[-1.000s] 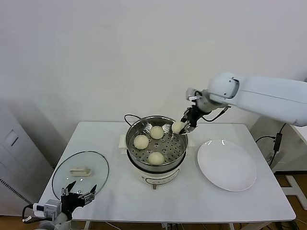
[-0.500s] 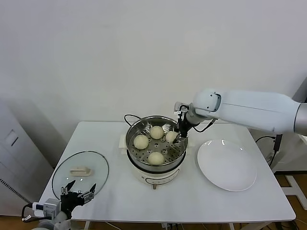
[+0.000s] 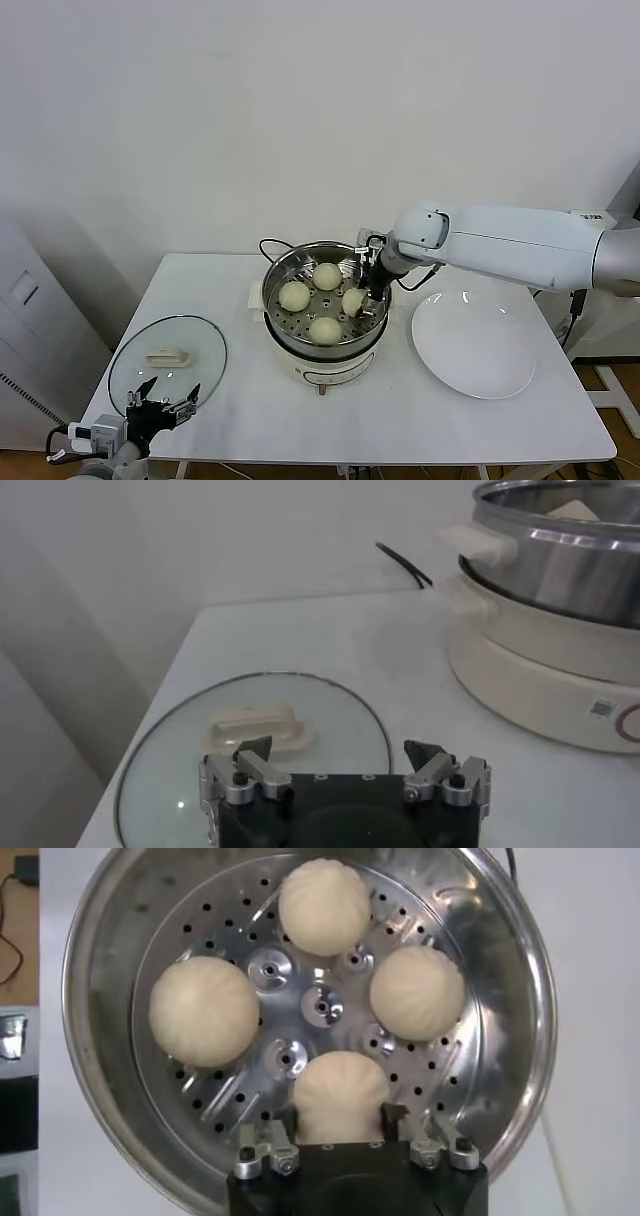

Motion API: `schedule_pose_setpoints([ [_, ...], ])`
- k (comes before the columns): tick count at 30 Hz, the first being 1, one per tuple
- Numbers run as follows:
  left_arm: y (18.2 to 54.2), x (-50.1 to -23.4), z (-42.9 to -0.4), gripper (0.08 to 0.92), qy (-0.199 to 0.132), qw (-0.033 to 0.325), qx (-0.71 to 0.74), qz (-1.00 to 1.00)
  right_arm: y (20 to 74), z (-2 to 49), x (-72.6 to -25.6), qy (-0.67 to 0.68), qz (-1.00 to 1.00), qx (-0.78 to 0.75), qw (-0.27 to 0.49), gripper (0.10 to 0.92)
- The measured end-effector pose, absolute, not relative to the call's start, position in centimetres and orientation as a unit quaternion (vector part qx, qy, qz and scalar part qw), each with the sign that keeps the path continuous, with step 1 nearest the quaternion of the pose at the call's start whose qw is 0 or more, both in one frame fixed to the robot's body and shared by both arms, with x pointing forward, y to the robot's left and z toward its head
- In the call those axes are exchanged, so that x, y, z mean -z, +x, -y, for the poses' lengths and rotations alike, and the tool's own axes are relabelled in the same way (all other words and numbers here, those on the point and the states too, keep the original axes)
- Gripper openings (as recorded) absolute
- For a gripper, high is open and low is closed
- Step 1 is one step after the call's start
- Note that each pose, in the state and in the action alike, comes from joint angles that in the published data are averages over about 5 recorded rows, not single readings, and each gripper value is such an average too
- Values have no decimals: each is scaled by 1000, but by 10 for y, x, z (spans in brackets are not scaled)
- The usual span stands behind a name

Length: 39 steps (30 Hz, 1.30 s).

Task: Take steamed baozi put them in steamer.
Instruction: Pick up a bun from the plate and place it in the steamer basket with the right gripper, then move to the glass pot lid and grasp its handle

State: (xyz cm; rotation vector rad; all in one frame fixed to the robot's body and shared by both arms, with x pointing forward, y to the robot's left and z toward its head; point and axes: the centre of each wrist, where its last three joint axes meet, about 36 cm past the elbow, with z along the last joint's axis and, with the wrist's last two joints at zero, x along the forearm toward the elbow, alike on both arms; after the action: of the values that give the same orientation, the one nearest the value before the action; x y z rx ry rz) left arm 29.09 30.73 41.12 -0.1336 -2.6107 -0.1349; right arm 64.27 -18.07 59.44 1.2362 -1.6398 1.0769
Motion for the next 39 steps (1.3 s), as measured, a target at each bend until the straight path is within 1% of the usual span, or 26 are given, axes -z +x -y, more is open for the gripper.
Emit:
schedule_pose_setpoints([
  [3, 291, -412, -308, 823, -49, 259, 50, 963, 643, 184, -601, 491, 652, -419, 398, 797],
  [6, 291, -413, -308, 823, -48, 257, 50, 964, 646, 191, -615, 490, 663, -409, 392, 819],
  [13, 288, -414, -309, 823, -43, 254, 48, 965, 653, 221, -646, 480, 710, -363, 365, 823],
  [19, 290, -414, -307, 823, -37, 252, 47, 966, 654, 261, -652, 462, 775, -290, 319, 823],
  [28, 296, -420, -306, 823, -31, 241, 45, 969, 637, 326, -615, 413, 869, -178, 204, 823],
  [39, 302, -427, -309, 823, -26, 218, 38, 975, 584, 373, -541, 288, 952, -83, 60, 823],
])
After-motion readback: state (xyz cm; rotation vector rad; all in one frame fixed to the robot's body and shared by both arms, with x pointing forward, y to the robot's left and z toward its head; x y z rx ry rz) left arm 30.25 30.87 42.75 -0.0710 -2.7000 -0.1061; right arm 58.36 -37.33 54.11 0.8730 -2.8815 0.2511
